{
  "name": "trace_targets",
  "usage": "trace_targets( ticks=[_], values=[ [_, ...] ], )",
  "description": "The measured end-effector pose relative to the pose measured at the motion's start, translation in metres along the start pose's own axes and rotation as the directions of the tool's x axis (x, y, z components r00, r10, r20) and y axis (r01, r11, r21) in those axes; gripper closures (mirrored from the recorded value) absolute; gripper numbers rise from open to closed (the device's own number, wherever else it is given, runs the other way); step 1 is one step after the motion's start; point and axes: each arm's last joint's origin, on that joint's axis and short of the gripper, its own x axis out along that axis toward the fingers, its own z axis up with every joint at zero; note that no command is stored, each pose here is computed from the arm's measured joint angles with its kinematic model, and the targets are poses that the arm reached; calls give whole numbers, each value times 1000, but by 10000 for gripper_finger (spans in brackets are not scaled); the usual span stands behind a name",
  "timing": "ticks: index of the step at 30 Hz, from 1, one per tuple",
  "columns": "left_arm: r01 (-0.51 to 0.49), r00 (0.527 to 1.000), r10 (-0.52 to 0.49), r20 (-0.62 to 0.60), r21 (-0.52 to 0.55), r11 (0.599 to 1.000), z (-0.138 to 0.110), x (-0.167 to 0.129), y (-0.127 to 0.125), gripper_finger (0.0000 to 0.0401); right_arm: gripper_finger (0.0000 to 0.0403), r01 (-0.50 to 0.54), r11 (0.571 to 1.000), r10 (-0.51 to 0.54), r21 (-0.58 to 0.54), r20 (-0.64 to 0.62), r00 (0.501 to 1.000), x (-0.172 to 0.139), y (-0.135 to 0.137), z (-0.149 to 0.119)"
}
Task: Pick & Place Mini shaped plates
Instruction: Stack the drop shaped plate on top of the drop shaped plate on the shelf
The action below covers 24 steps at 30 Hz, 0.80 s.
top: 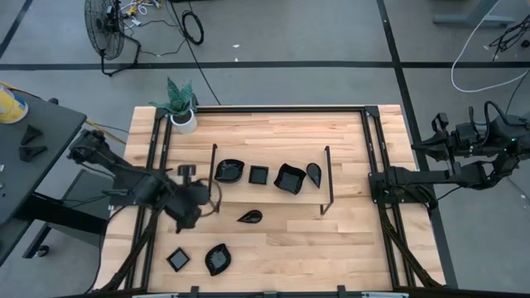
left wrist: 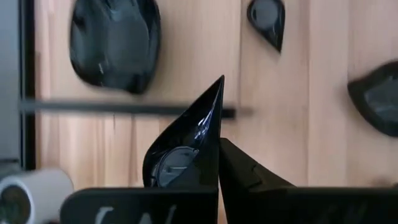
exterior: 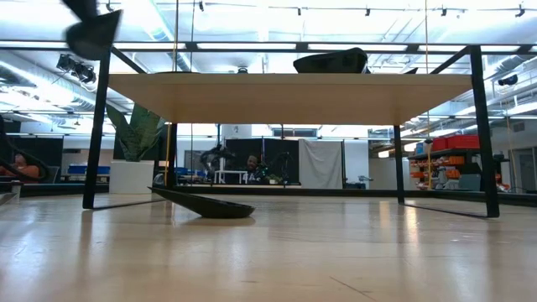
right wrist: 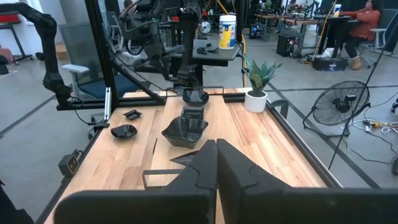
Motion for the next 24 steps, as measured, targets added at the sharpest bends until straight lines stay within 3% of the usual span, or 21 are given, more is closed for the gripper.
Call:
trace_targets(
  ticks=[6,14,24],
  values=[
    [40,994,-44,105,34,999,26,9,16,401,396,0,1000,0,0,0,1000,0,0,0],
    [74,972,-100,213,128,989,51,23,14,401,396,0,1000,0,0,0,1000,0,0,0],
    [75,928,-113,356,119,990,71,25,16,401,396,0,1000,0,0,0,1000,0,0,0]
  ],
)
